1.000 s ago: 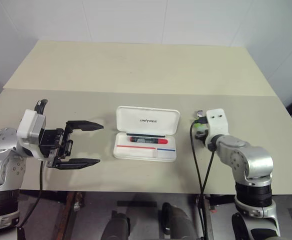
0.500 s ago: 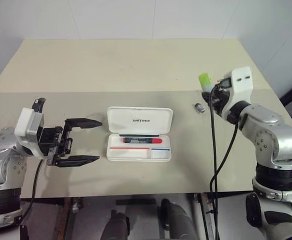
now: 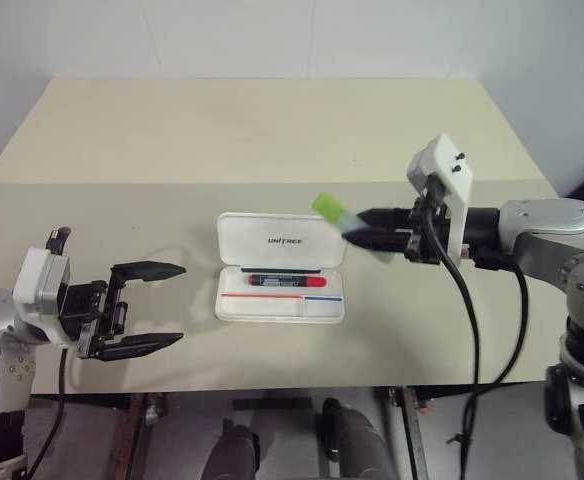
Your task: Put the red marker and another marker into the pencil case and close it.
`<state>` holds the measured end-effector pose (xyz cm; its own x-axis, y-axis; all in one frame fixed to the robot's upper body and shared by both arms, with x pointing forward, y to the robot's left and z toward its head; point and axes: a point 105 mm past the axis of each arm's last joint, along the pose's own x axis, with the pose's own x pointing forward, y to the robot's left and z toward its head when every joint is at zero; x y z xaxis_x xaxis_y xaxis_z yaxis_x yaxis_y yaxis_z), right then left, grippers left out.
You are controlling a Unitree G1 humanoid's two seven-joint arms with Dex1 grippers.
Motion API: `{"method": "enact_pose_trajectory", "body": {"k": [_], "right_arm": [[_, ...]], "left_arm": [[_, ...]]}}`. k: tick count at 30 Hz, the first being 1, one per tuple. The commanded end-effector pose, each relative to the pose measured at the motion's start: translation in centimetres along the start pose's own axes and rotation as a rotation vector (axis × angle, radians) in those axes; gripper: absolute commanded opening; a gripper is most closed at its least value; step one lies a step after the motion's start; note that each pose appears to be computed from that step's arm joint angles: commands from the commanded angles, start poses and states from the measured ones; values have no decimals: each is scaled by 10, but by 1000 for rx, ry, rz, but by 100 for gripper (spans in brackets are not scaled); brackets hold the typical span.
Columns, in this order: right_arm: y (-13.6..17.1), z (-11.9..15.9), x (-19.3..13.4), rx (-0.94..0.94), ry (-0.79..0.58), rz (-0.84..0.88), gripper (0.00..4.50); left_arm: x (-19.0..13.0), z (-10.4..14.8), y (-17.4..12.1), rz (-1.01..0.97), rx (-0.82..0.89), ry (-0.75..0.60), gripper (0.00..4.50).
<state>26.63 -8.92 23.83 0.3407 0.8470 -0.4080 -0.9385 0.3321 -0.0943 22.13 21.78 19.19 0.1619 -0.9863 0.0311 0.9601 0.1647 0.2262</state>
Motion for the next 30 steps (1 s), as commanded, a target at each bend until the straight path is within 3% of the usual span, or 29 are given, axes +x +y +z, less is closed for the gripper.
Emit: {"method": "enact_pose_trajectory", "body": {"k": [1, 6, 9, 15, 30], "right_arm": [[12, -8, 16, -57, 69, 92, 109], [9, -27, 55, -186, 143, 99, 109], [5, -27, 76, -258, 131, 72, 109], [28, -18, 110, -382, 98, 134, 109], [35, -18, 137, -524, 108, 182, 109]], "left_arm": [[-9, 7, -3, 1, 48, 12, 450], [-24, 3, -1, 53, 66, 24, 450], [-33, 0, -2, 80, 73, 34, 450], [-36, -5, -2, 101, 83, 44, 450], [-23, 4, -8, 76, 98, 16, 450]]}}
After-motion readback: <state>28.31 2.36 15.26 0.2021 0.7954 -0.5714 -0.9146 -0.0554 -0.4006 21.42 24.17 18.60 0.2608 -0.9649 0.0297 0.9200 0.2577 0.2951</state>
